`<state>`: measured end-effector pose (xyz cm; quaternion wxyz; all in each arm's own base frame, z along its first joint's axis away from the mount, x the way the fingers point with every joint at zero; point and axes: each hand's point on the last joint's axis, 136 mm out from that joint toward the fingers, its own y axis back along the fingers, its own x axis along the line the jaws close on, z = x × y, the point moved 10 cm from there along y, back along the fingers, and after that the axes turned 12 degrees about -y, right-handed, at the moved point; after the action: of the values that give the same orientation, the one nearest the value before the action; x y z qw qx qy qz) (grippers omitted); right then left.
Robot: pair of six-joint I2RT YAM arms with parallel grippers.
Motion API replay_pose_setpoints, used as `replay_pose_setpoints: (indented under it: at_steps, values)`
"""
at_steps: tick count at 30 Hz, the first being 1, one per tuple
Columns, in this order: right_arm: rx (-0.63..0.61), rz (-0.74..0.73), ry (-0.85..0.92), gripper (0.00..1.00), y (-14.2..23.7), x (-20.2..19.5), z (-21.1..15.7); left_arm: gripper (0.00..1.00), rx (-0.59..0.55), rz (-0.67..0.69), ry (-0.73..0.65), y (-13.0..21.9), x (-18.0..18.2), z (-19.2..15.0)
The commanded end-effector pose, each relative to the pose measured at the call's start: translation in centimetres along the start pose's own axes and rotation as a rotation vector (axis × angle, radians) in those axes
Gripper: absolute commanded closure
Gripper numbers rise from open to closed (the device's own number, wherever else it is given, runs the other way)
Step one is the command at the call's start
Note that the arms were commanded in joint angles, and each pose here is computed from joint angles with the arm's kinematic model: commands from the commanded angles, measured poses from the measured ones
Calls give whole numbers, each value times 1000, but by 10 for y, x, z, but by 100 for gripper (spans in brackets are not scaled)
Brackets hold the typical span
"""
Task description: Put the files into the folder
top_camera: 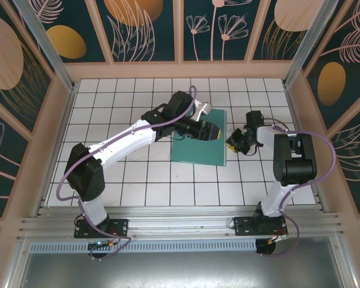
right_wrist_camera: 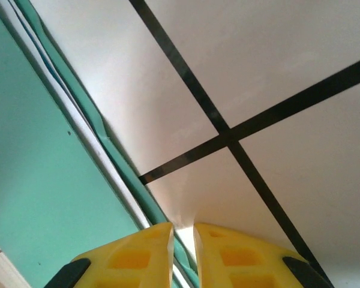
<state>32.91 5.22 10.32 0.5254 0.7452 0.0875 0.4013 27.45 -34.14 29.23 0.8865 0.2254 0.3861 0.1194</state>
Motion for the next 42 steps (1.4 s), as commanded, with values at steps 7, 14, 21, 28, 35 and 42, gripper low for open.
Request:
replay_pose_setpoints:
  at_steps: [7, 14, 21, 28, 35, 42]
  values:
    - [-415, 36, 133, 2, 79, 35, 3, 1, -219, 492, 154, 52, 42, 17]
    - [-711, 122, 267, 1, 138, 42, -18, 1, -396, 966, 108, 119, 48, -10]
    - [-907, 55, 165, 1, 155, -6, -36, 1, -538, 1378, 77, 170, 59, -68]
    - [-1255, 199, 288, 1, 145, -62, -53, 1, -667, 1491, -67, 187, 76, -136]
    - [-1280, 92, 524, 1, 110, -75, -43, 1, -697, 1608, 38, 207, 78, -173]
    - [-1255, 130, 610, 1, 92, -61, -26, 1, -742, 1594, 53, 213, 77, -186]
